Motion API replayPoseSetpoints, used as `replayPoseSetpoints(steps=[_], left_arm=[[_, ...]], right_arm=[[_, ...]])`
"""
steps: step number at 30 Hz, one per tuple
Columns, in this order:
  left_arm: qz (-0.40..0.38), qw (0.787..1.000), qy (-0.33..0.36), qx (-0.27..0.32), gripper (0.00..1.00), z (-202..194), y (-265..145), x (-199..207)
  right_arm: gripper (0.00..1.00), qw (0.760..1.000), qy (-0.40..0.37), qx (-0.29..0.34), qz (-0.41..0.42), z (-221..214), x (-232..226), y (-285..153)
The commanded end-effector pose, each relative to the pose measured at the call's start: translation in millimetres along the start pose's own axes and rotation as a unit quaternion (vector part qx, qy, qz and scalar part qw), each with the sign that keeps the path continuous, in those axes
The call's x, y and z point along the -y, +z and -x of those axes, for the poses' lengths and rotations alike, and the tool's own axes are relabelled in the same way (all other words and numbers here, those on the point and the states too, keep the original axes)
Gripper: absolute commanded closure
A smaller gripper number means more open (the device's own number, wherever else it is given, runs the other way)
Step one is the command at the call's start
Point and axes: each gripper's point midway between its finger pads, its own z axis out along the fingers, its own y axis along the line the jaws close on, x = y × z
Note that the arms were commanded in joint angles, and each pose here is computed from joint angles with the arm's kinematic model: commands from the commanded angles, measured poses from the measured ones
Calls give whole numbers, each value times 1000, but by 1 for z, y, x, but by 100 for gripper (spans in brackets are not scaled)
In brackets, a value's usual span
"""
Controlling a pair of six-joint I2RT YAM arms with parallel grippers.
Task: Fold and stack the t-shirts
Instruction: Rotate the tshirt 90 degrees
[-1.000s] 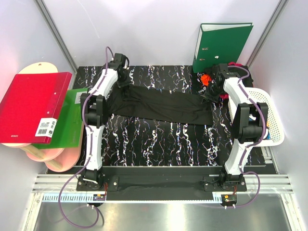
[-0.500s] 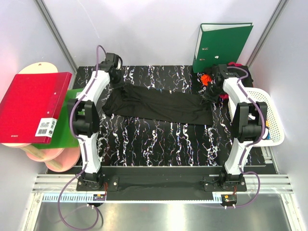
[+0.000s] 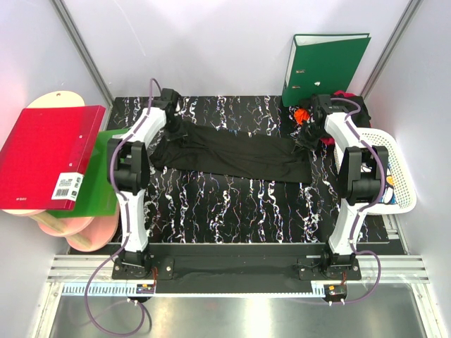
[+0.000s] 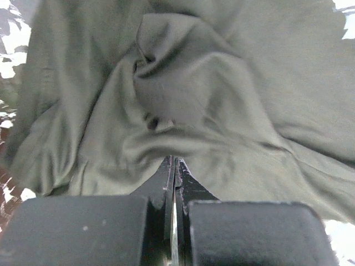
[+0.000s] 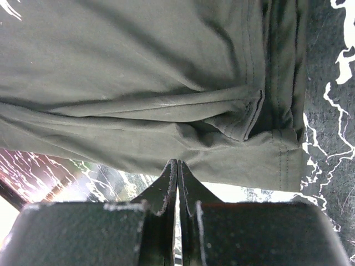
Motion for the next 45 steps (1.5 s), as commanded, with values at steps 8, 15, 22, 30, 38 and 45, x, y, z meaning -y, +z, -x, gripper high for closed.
replayPoseSetpoints(steps=[8, 15, 22, 30, 38, 45], left_arm=[[-6, 999, -18, 44, 100, 53, 30, 26], [-50, 992, -48, 109, 100, 95, 23, 56], [-120, 983, -60, 122, 100, 110, 20, 78], [-100, 988, -42, 113, 100, 92, -16, 41], [-39, 995, -9, 89, 100, 61, -26, 11], [-30, 994, -17, 105, 100, 68, -36, 8]], right_arm=[[95, 1000, -22, 7, 3, 10, -8, -5], [94, 1000, -20, 3, -2, 8, -6, -6], [94, 1000, -19, 0, -6, 5, -4, -8], [94, 1000, -13, -7, -7, 0, -2, -8], [94, 1000, -8, -15, -4, 0, -3, 0], [94, 1000, -4, -9, -3, 4, -5, -2]])
